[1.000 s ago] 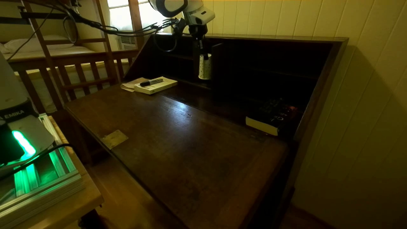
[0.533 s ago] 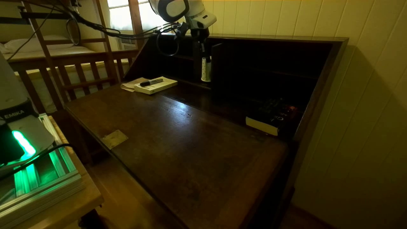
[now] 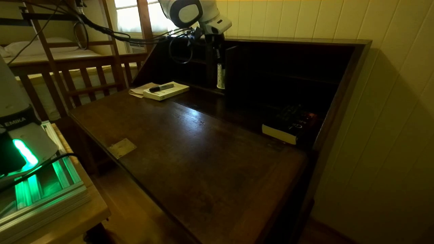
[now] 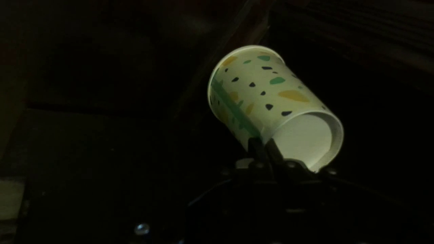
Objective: Open the small door completely, then place the cup inside, and then close the door
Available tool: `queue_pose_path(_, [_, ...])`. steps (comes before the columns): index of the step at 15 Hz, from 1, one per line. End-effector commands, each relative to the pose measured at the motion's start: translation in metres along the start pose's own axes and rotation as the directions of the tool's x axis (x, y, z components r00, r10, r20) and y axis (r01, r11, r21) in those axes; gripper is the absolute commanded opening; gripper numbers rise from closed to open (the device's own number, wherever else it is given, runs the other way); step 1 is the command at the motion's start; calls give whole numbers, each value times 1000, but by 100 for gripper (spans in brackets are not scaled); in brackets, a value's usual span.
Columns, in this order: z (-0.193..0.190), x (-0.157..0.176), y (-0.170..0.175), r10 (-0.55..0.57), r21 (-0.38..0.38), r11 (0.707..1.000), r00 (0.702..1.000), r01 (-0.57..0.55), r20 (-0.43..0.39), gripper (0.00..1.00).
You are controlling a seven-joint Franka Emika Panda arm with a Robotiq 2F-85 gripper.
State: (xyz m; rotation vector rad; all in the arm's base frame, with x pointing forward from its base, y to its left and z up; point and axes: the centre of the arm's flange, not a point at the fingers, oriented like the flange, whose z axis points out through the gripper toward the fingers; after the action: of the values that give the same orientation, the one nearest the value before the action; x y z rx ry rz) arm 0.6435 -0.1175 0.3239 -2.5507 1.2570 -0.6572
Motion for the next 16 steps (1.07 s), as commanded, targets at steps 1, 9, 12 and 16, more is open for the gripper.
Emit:
queue_pose_path(1, [5,2,-2,33,48,998,999,-32,-15,1])
queue_pose_path(9, [10,-7,1,33,60,998,999,-33,0,1])
queue_pose_path(12, [10,-8,2,28,60,998,1000,-28,2,1])
queue_pose_path(16, [12,-8,5,18,51,999,1000,-18,1,1])
